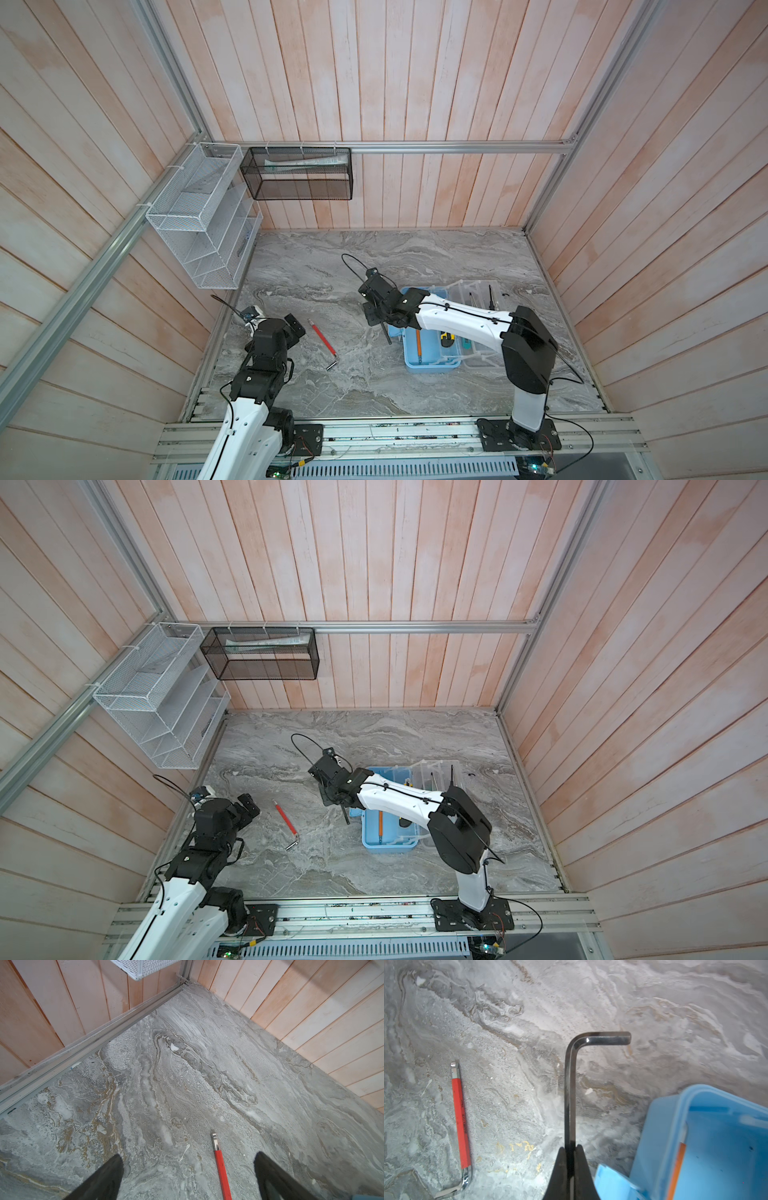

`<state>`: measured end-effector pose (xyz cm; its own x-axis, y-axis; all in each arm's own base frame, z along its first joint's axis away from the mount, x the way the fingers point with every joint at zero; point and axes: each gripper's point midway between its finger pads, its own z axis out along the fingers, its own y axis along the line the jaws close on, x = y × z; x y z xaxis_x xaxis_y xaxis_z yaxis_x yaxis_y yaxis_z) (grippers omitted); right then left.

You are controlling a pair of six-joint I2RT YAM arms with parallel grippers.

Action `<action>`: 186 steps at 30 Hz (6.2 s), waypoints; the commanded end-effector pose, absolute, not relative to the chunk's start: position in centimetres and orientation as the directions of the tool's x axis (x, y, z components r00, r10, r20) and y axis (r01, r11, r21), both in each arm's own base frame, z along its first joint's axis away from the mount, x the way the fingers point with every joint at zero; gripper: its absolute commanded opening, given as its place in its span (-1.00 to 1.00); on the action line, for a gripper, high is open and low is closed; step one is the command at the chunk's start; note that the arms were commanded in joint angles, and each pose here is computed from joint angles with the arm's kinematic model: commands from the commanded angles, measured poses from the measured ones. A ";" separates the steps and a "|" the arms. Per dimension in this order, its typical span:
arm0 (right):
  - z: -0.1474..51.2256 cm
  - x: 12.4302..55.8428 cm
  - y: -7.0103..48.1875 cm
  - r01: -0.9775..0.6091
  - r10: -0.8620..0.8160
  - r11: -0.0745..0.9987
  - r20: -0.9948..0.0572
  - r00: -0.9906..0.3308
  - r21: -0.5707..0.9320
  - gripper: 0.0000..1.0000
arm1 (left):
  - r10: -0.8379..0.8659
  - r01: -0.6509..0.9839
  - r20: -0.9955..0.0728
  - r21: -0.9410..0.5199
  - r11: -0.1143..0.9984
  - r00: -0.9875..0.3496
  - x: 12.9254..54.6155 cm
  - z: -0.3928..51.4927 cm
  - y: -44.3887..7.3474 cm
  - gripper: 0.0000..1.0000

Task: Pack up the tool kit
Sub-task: 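Carry the black hex key over the blue box with the right gripper, then lower the black hex key into the blue box and open the right gripper, then move the open right gripper back over the red hacksaw, then lower the right gripper and close it on the red hacksaw handle, then lift and carry the red hacksaw over the blue box with the right gripper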

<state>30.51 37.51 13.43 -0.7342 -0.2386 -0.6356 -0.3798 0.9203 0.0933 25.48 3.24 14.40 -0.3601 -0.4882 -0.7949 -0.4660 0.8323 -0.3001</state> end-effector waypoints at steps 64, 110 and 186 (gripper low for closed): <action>12.3 32.6 28.1 -0.159 -0.096 0.986 -0.601 -0.794 0.052 -0.55 | -0.488 -0.445 -0.810 -0.325 0.834 -0.324 25.8 15.7 3.2 0.99; 2.1 24.5 54.1 -0.658 -0.544 0.728 -0.425 -0.724 0.190 -0.31 | -0.491 -0.527 -0.810 -0.279 0.803 -0.319 25.1 15.2 4.6 0.99; 12.6 30.4 26.6 -0.186 -0.258 0.965 -0.581 -0.772 -0.183 -1.00 | -0.471 -0.457 -0.825 -0.303 0.836 -0.314 25.4 16.0 3.8 0.99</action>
